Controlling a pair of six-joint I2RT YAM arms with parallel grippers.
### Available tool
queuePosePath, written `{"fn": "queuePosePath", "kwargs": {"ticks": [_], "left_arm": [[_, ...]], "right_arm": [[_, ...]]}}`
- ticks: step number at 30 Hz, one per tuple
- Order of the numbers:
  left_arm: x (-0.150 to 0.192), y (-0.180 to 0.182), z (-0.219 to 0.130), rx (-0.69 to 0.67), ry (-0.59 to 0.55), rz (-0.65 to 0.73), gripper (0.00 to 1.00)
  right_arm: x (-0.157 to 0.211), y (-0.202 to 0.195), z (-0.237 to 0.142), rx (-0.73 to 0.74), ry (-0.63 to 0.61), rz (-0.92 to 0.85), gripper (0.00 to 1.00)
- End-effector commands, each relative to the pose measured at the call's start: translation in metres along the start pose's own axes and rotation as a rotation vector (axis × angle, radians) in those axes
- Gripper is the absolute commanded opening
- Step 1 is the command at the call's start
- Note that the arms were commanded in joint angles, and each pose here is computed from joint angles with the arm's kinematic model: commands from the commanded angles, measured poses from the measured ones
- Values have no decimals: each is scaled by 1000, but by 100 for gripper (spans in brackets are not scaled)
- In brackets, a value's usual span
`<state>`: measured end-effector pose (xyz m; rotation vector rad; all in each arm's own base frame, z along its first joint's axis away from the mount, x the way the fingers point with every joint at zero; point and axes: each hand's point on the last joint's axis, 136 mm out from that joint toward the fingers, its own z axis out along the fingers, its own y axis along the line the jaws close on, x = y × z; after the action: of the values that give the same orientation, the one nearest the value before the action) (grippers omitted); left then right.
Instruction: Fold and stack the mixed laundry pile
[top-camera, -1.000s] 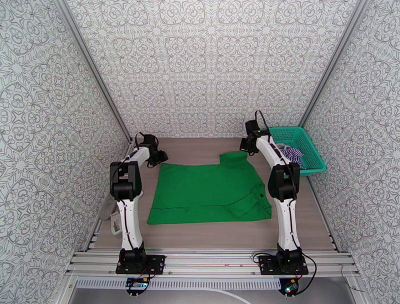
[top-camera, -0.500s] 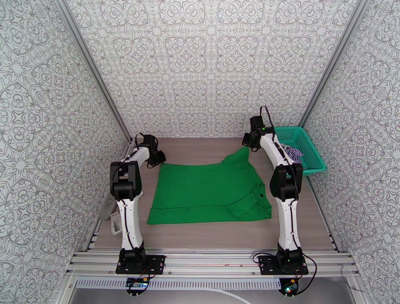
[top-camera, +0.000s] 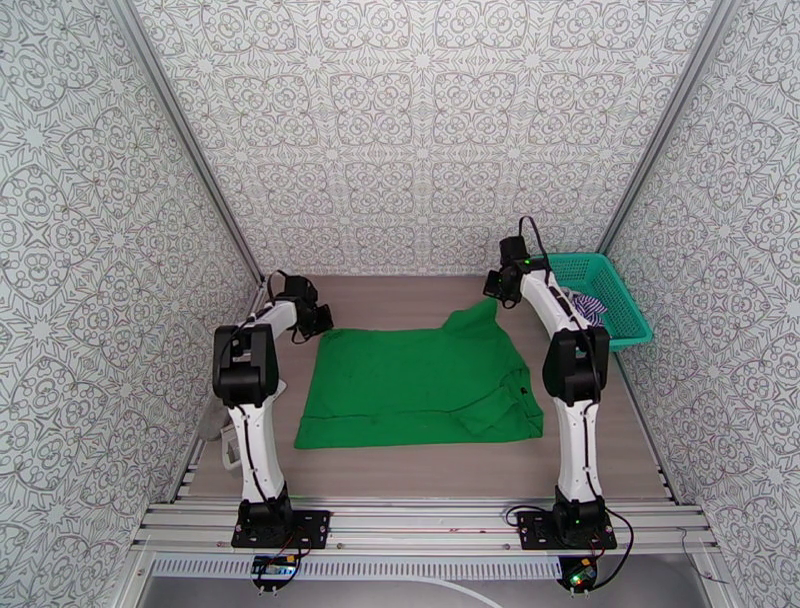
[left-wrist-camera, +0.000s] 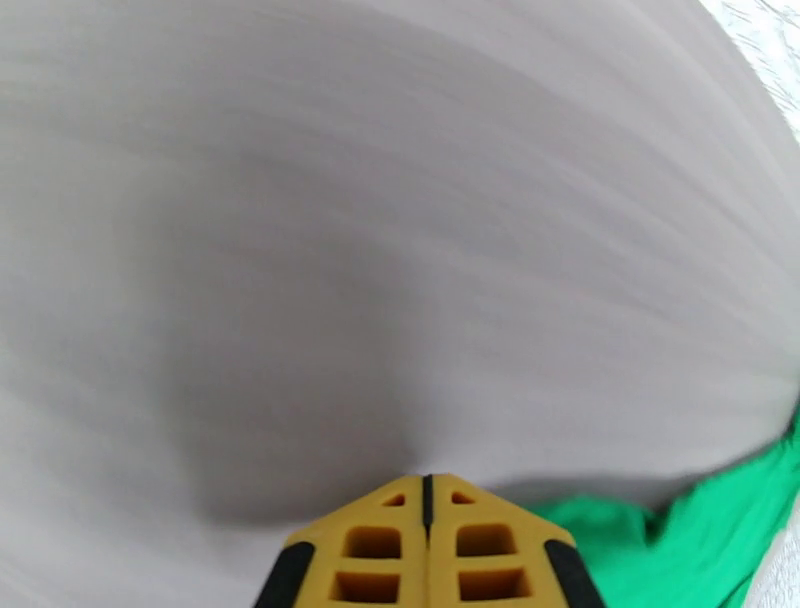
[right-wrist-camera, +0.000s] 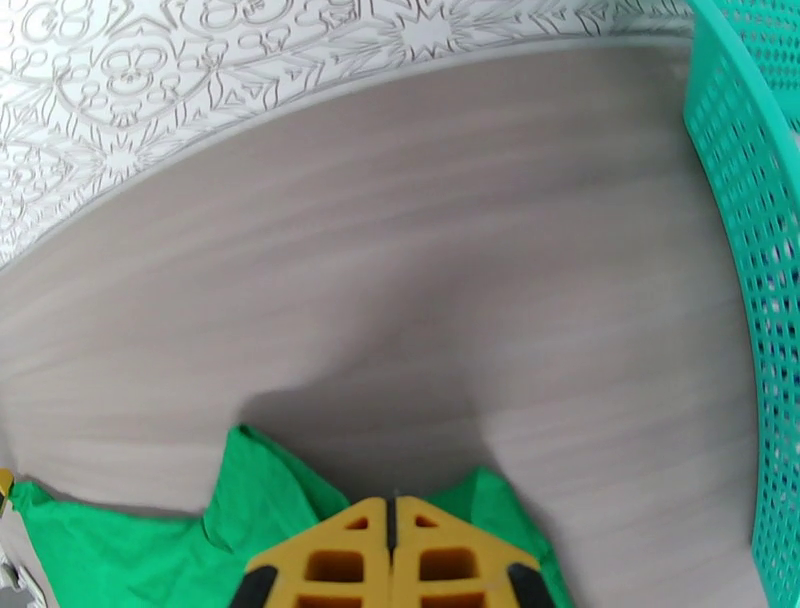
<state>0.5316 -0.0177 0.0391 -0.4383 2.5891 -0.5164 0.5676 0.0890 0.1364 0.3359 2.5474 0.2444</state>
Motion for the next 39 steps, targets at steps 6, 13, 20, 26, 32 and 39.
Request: {"fn": "queuePosePath", "kwargs": {"ticks": [6,13,20,26,32,39], "left_arm": [[-12,-13,-38,120,-104,39,0],[-4,-10,-47,142,-111,27,0],[-6,2,-43,75,-105,-5,19],[-4,14,-29,-46,-38,-34,40],[-2,21,-12,-141,19,-16,39],[5,20,4,-192,73,19,37]], "right_arm": [[-1,-4,-48,-23,-74,-3,0],[16,-17,-57,-8,-75,10,0],[22,-16,-48,-31,-54,26,0],[20,-13,-44,-38,-50,31,0],[18,-11,-41,-46,-48,31,0],[17,-11,-39,-46,-48,30,0]]}}
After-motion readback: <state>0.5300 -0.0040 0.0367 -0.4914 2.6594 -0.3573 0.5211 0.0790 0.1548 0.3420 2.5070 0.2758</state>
